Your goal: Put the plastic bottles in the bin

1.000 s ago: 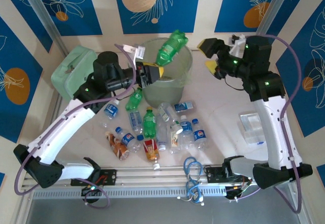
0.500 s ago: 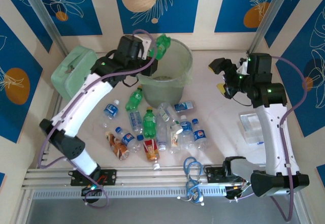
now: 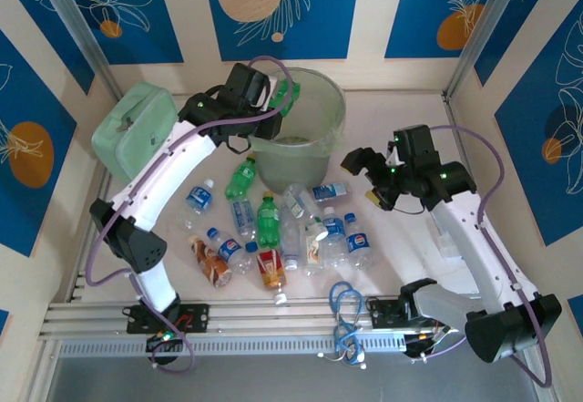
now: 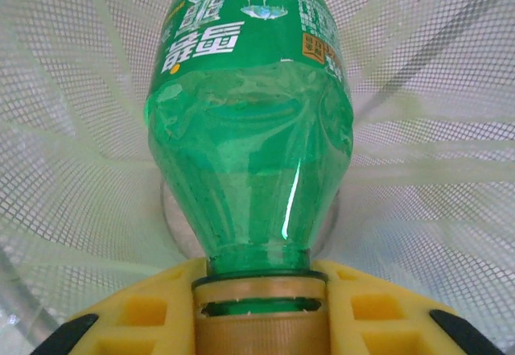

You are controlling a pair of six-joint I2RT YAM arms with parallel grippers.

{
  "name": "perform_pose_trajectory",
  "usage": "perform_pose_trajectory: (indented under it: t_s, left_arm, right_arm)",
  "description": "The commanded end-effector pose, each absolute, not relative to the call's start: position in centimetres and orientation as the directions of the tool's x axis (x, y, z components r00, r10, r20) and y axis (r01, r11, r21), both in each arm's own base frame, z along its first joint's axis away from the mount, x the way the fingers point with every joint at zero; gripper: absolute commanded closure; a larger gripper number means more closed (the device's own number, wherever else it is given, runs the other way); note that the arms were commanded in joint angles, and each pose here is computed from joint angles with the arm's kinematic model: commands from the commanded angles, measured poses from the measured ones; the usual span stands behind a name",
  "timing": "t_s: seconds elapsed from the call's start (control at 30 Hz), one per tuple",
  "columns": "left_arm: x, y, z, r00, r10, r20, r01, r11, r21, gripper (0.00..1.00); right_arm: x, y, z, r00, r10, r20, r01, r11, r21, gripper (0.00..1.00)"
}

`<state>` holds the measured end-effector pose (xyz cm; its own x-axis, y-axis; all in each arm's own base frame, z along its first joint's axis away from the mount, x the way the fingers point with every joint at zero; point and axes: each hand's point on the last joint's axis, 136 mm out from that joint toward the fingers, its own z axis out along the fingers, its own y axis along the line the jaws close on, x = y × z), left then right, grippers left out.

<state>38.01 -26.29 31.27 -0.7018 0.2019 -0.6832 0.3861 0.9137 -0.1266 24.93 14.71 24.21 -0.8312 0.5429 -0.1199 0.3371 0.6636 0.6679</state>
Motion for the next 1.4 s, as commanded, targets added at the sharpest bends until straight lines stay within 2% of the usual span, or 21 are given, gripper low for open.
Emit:
perform_pose_trajectory:
  t_s: [0.0, 0.17, 0.3, 0.4, 0.47, 0.6, 0.87, 1.07, 1.37]
  left_arm:
    - [38.4, -25.4, 31.3, -0.699, 0.222, -0.68, 0.378, 0.922, -0.088, 0.73]
    - [38.4, -25.3, 31.0, -0.703, 0.217, -0.677, 0.368, 0.926, -0.086, 0.7]
    - [38.4, -25.1, 31.1, -0.705, 0.208, -0.678, 0.358, 0.93, -0.088, 0.37]
    - [38.3, -25.1, 31.9, -0.69, 0.195, -0.697, 0.361, 0.927, -0.098, 0.28]
    - [38.1, -25.0, 33.2, -0.671, 0.176, -0.721, 0.362, 0.926, -0.111, 0.27]
    - [37.3, -24.3, 36.6, -0.614, 0.102, -0.783, 0.352, 0.923, -0.156, 0.27]
    - [34.4, -21.1, 40.5, -0.509, -0.101, -0.855, 0.315, 0.902, -0.294, 0.28]
    - [32.5, -19.0, 39.6, -0.497, -0.246, -0.832, 0.287, 0.859, -0.425, 0.3]
    - [31.8, -16.4, 37.0, -0.539, -0.353, -0.765, 0.197, 0.83, -0.522, 0.32]
  right_arm:
    - [24.4, 15.6, 22.9, -0.858, 0.488, -0.159, 0.293, 0.721, 0.628, 0.07]
    - [23.8, 16.8, 21.2, -0.886, 0.435, -0.157, 0.273, 0.766, 0.582, 0.12]
    - [23.5, 17.7, 20.1, -0.901, 0.408, -0.145, 0.264, 0.783, 0.563, 0.13]
    - [23.3, 18.3, 19.2, -0.916, 0.37, -0.155, 0.237, 0.812, 0.533, 0.14]
    - [23.3, 18.9, 18.6, -0.931, 0.317, -0.178, 0.191, 0.843, 0.503, 0.22]
    - [23.1, 20.4, 17.3, -0.959, 0.191, -0.21, 0.079, 0.891, 0.448, 0.29]
    - [22.3, 22.2, 14.3, -0.972, -0.009, -0.233, -0.079, 0.952, 0.295, 0.26]
    - [22.3, 22.9, 12.5, -0.973, -0.084, -0.216, -0.142, 0.952, 0.27, 0.26]
    - [21.7, 23.1, 10.6, -0.969, -0.149, -0.195, -0.187, 0.964, 0.191, 0.27]
